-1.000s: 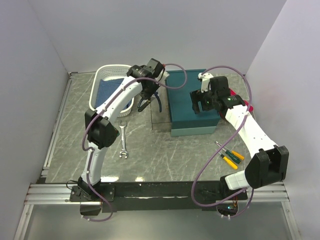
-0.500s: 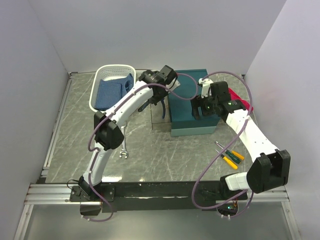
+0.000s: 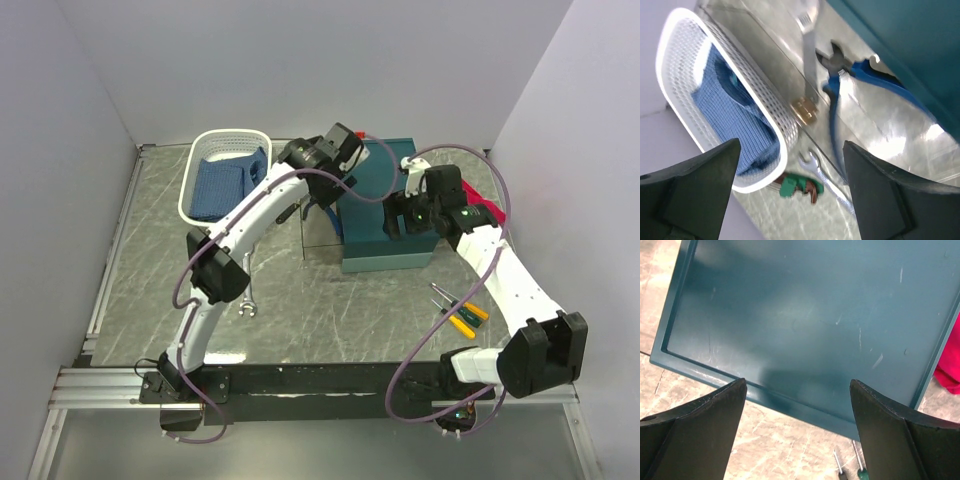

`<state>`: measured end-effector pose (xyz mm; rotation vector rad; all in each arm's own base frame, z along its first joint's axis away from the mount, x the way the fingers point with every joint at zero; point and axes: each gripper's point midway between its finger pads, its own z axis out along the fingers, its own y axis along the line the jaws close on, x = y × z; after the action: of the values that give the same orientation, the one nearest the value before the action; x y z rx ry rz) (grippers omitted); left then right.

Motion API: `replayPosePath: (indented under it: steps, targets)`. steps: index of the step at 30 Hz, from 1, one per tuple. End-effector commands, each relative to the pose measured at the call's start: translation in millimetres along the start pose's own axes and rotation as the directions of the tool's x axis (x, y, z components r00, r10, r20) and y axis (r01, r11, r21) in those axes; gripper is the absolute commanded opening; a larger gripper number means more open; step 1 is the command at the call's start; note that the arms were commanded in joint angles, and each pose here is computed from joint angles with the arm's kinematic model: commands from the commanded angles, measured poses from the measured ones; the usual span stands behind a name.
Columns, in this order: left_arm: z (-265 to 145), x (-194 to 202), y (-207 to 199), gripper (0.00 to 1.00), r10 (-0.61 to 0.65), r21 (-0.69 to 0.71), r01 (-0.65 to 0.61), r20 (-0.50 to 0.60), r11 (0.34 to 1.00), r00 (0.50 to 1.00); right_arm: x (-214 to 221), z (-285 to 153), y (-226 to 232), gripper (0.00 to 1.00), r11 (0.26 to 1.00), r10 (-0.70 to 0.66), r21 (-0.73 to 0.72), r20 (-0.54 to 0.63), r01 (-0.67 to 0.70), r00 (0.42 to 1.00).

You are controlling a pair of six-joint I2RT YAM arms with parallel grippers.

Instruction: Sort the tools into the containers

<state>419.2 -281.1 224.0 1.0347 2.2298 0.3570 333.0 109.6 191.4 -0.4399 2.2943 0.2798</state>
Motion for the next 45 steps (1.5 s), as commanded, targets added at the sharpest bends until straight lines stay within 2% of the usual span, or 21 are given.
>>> replayPosePath:
  steps: [1, 4, 9, 10, 12, 13, 15, 16, 18, 20, 22, 23, 25, 26, 28, 29, 32, 37, 40, 43, 45]
  targets:
    - [-64, -46, 50, 0.9, -0.151, -0.084, 0.179, 0.266, 0.98, 0.952, -6, -8, 5, 0.91, 1.0, 0.004, -0.009, 0.042, -0.004, 0.999]
    - [-77, -47, 71, 0.91, -0.219, -0.096, 0.261, 0.315, 0.961, 0.923, -10, -9, 6, 0.91, 1.0, 0.002, -0.009, 0.043, -0.002, 0.999]
    - [-56, 2, 90, 0.93, -0.382, 0.048, 0.381, 0.198, 0.923, 0.902, -20, -9, 9, 0.91, 1.0, -0.009, -0.022, 0.058, 0.01, 0.998]
    - [-38, 34, 96, 0.93, -0.408, 0.075, 0.402, 0.109, 0.913, 0.907, -20, -9, 9, 0.91, 1.0, -0.011, -0.022, 0.055, 0.012, 0.998]
    - [-51, 64, 108, 0.94, -0.446, 0.107, 0.436, 0.094, 0.893, 0.89, -21, -7, 9, 0.91, 0.999, -0.024, -0.022, 0.055, 0.025, 0.998]
    - [-24, 103, 104, 0.92, -0.465, 0.103, 0.461, 0.014, 0.881, 0.885, -21, -7, 8, 0.92, 0.999, -0.028, -0.02, 0.06, 0.029, 0.998]
    - [-35, 135, 110, 0.91, -0.478, 0.07, 0.476, 0.024, 0.877, 0.878, -21, -5, 9, 0.92, 0.999, -0.029, -0.023, 0.061, 0.03, 0.998]
    - [-20, 171, 94, 0.89, -0.485, 0.08, 0.489, -0.06, 0.869, 0.872, -21, -6, 9, 0.93, 0.999, -0.029, -0.021, 0.064, 0.031, 0.997]
    - [-17, 205, 81, 0.89, -0.526, 0.074, 0.532, -0.092, 0.843, 0.846, -20, -5, 8, 0.93, 0.999, -0.028, -0.02, 0.064, 0.03, 0.998]
    - [-12, 210, 69, 0.89, -0.553, 0.115, 0.557, -0.064, 0.823, 0.83, -18, -4, 9, 0.93, 0.999, -0.033, -0.021, 0.058, 0.034, 0.998]
    - [-4, 230, 51, 0.88, -0.509, 0.134, 0.514, -0.071, 0.847, 0.858, -14, -1, 7, 0.93, 0.999, -0.033, -0.017, 0.046, 0.034, 0.998]
    - [2, 226, 52, 0.88, -0.455, 0.149, 0.452, -0.015, 0.879, 0.89, -14, 0, 7, 0.93, 0.999, -0.032, -0.018, 0.043, 0.033, 0.999]
    - [12, 242, 40, 0.89, -0.37, 0.164, 0.364, 0.006, 0.917, 0.929, -15, 1, 8, 0.93, 0.999, -0.028, -0.023, 0.042, 0.029, 0.999]
    - [16, 242, 43, 0.9, -0.265, 0.159, 0.254, 0.055, 0.954, 0.963, -17, 1, 8, 0.93, 0.999, -0.026, -0.024, 0.043, 0.027, 0.999]
    - [21, 246, 46, 0.92, -0.16, 0.143, 0.142, 0.124, 0.98, 0.979, -19, 2, 9, 0.93, 0.999, -0.025, -0.025, 0.042, 0.027, 0.999]
    - [20, 241, 39, 0.93, -0.031, 0.202, -0.009, 0.196, 0.979, 0.98, -20, 3, 9, 0.93, 0.999, -0.025, -0.025, 0.04, 0.026, 0.999]
    - [28, 249, 37, 0.95, 0.097, 0.268, -0.151, 0.205, 0.952, 0.974, -21, 4, 9, 0.93, 0.999, -0.026, -0.023, 0.04, 0.027, 0.999]
    - [38, 252, 43, 0.99, 0.188, 0.396, -0.242, 0.17, 0.886, 0.967, -22, 3, 8, 0.93, 0.999, -0.032, -0.014, 0.045, 0.032, 0.998]
    - [41, 262, 39, 0.96, 0.246, 0.5, -0.294, 0.161, 0.815, 0.956, -20, 1, 6, 0.94, 0.999, -0.038, -0.002, 0.044, 0.038, 0.998]
    - [44, 272, 41, 0.94, 0.337, 0.522, -0.391, 0.201, 0.758, 0.92, -18, 0, 4, 0.94, 0.999, -0.044, 0.01, 0.046, 0.044, 0.998]
    - [46, 277, 43, 0.92, 0.369, 0.51, -0.419, 0.203, 0.751, 0.907, -17, -1, 3, 0.94, 0.999, -0.05, 0.015, 0.047, 0.049, 0.998]
